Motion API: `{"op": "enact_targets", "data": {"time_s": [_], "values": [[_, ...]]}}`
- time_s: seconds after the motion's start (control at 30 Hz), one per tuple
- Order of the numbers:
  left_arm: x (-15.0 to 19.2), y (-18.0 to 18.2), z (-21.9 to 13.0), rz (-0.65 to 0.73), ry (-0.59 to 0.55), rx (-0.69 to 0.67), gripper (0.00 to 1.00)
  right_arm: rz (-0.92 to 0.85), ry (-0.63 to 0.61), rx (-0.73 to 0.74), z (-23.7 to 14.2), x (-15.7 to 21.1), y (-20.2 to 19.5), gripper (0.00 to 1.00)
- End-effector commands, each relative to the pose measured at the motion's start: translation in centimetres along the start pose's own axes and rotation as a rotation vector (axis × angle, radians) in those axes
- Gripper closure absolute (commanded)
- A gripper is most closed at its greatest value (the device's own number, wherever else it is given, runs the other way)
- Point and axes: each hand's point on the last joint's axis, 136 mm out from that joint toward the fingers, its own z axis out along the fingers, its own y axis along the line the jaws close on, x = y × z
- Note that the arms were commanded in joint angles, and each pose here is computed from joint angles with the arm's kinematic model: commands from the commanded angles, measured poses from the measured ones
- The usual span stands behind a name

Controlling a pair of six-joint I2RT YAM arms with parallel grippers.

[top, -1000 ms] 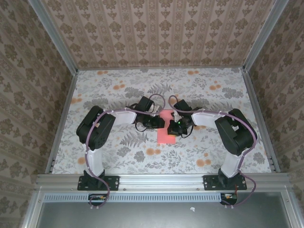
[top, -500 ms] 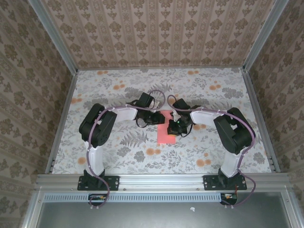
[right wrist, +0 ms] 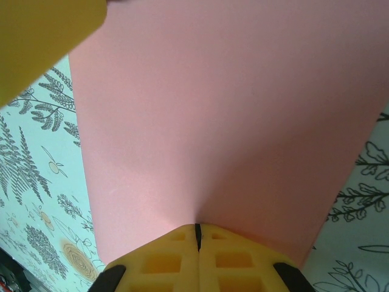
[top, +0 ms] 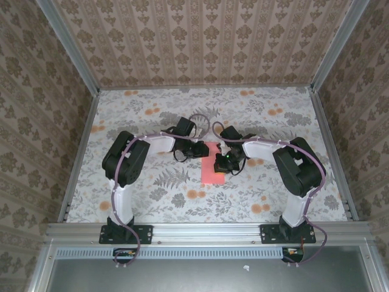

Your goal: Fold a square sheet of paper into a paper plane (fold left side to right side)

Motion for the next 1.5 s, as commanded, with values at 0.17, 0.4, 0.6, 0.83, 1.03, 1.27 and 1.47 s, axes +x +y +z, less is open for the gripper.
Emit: {"op": "enact_targets", "data": {"time_s": [0.17, 0.4, 0.6, 0.83, 1.03, 1.27, 1.47], "values": [[-5.1, 2.4, -0.2, -0.005, -0.097, -0.052, 0.80, 0.062, 0.124, 0.207, 1.4, 3.5, -5.6, 0.96], [-6.7, 3.5, 0.3, -0.007, -0.098, -0.080, 0.80, 0.056, 0.131, 0.212, 1.3, 3.8, -5.8, 0.96], [-7.0, 4.0, -0.1, -0.011, -0.107, -0.088, 0.80, 0.049, 0.108, 0.184, 1.2, 3.2, -5.4, 0.96], [-8.0, 1.8, -4.9, 0.050, -0.191, -0.076, 0.74, -0.015, -0.038, -0.023, -0.2, -0.7, -0.4, 0.85], [-5.6, 0.6, -7.5, 0.066, -0.193, -0.073, 0.73, -0.058, -0.216, -0.126, -3.8, -4.1, 2.7, 0.66], [-2.3, -1.5, -4.6, 0.074, -0.106, -0.022, 0.73, 0.009, -0.312, -0.098, -6.0, -4.9, 0.2, 0.46], [-1.6, -0.9, -1.7, 0.049, -0.060, -0.037, 0.75, 0.067, -0.292, -0.092, -6.2, -3.9, -1.4, 0.39]]}}
